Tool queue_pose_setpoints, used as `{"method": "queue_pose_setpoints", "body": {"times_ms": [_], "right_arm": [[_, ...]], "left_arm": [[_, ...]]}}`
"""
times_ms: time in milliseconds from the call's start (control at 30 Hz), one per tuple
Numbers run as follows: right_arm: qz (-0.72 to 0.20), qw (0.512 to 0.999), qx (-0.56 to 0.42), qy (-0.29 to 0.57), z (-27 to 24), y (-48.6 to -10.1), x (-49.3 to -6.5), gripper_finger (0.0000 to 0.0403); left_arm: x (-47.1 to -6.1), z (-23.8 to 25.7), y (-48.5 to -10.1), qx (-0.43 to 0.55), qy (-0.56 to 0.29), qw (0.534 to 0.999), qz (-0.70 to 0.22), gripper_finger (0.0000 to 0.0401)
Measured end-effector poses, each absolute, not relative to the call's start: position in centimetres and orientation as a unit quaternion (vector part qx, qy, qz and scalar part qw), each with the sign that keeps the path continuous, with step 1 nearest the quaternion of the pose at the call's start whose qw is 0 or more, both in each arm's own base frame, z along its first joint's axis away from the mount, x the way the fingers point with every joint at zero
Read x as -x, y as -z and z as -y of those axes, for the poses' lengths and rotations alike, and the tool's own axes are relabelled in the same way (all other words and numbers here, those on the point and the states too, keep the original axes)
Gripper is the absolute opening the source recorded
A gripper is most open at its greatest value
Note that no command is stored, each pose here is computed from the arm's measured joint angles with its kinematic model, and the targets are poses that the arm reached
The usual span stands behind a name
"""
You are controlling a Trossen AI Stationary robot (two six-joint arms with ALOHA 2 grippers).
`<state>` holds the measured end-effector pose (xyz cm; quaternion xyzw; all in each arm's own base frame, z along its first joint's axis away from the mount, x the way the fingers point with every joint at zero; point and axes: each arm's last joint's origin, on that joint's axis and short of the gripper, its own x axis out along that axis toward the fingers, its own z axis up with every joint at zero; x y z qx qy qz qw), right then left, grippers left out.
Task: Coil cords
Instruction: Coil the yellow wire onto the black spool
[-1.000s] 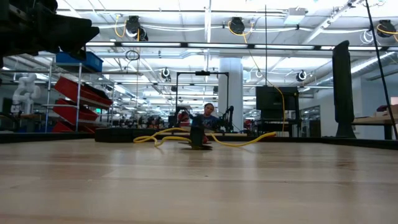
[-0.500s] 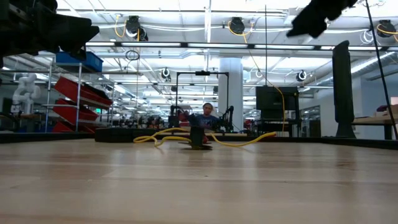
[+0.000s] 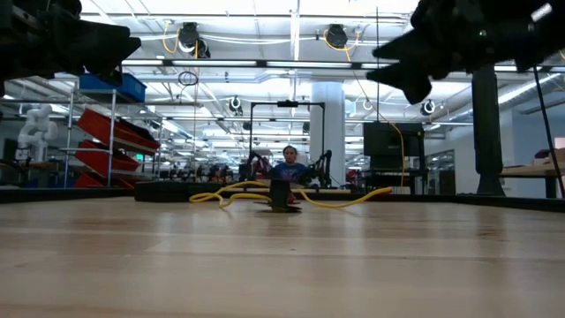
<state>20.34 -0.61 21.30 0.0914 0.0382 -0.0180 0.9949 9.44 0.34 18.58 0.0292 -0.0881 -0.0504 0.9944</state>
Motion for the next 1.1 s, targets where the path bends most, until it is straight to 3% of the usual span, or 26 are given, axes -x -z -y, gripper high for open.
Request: {"method": "queue_pose_setpoints", "body": {"times_ms": [233,567,667,900,1100], "right_arm": [[0.203,0.979,-0.018,-0.018,0.5,-23.5,-21.3,0.0231],[0.328,0.94,0.071,-0.057,-0.2,-32.2,-24.2,0.0231],[0.282,0.953,0.093,-0.054,-0.2,-34.3,-25.2,0.0231],[0.065,0.988,0.138,-0.006,0.3,-38.0,-27.3,0.0231],[-0.085,0.986,0.145,0.02,0.5,-38.0,-27.3,0.0231]], "left_arm": [[-9.4,-0.3,-18.6,-0.029,0.05,0.994,0.088,0.0123],[-9.4,-0.3,-18.6,-0.029,0.05,0.994,0.089,0.0123],[-9.4,-0.3,-18.6,-0.029,0.05,0.994,0.089,0.0123],[-9.4,-0.3,-18.6,-0.03,0.05,0.994,0.089,0.0123],[-9.4,-0.3,-18.6,-0.029,0.05,0.994,0.088,0.0123]]}}
